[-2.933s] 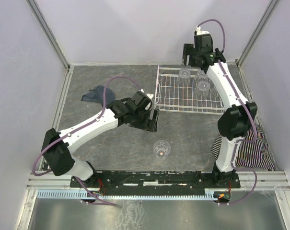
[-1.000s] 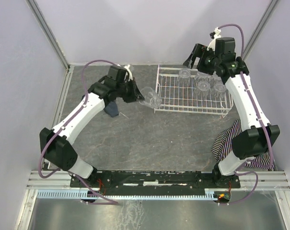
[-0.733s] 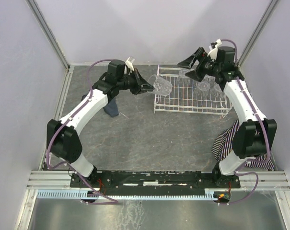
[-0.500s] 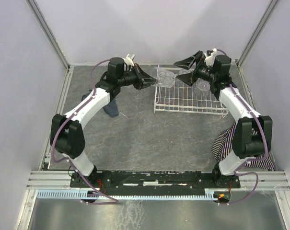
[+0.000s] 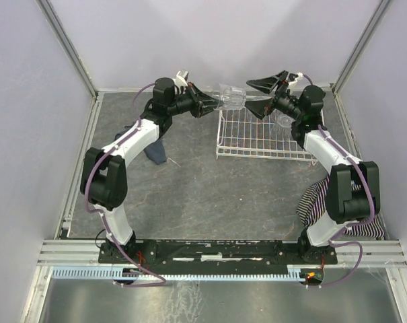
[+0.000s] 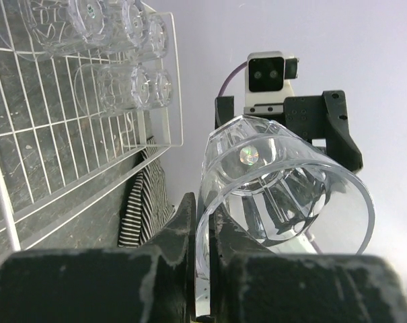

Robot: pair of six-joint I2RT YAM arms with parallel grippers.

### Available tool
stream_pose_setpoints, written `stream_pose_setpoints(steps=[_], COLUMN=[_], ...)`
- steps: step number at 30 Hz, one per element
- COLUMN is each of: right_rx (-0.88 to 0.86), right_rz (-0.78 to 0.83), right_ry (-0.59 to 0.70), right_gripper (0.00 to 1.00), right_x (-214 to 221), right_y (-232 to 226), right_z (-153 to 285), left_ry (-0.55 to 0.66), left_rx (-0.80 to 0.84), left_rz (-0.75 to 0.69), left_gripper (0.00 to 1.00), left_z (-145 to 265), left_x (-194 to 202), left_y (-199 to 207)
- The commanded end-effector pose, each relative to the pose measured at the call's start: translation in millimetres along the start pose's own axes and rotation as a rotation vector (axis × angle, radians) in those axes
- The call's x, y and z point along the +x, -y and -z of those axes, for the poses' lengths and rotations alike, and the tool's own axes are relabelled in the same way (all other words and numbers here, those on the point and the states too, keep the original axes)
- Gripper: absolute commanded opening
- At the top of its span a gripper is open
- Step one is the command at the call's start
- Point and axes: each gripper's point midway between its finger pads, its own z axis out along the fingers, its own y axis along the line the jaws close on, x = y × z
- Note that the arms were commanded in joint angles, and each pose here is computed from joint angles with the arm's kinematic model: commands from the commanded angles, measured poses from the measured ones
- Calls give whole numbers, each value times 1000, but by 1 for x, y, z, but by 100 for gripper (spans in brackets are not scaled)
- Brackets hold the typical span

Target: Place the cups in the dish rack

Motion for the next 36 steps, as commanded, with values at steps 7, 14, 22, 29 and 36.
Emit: stream_pose_setpoints(steps=[7,14,22,29,36], right_rx=[-87,-71,12,31,9], right_rz=[40,43,77,73,61], right_ry=[-79,-78,-26,-17,-12], right_gripper=[100,100,100,100,100], right_x=[34,34,29,27,27], right_y=[-29,-23,-3,3,-1], right_z=[-9,-14,-11,-11,-11], left_ry=[7,5,16,23,20], left_rx=[205,244,251,261,256], left_rz=[-39,-21,-25,-25,-11], left_gripper=[3,3,3,3,3], left_z=[4,4,14,19,19], left_x=[-11,-12,-13,-13,-11], left_y=[65,73,80,84,78])
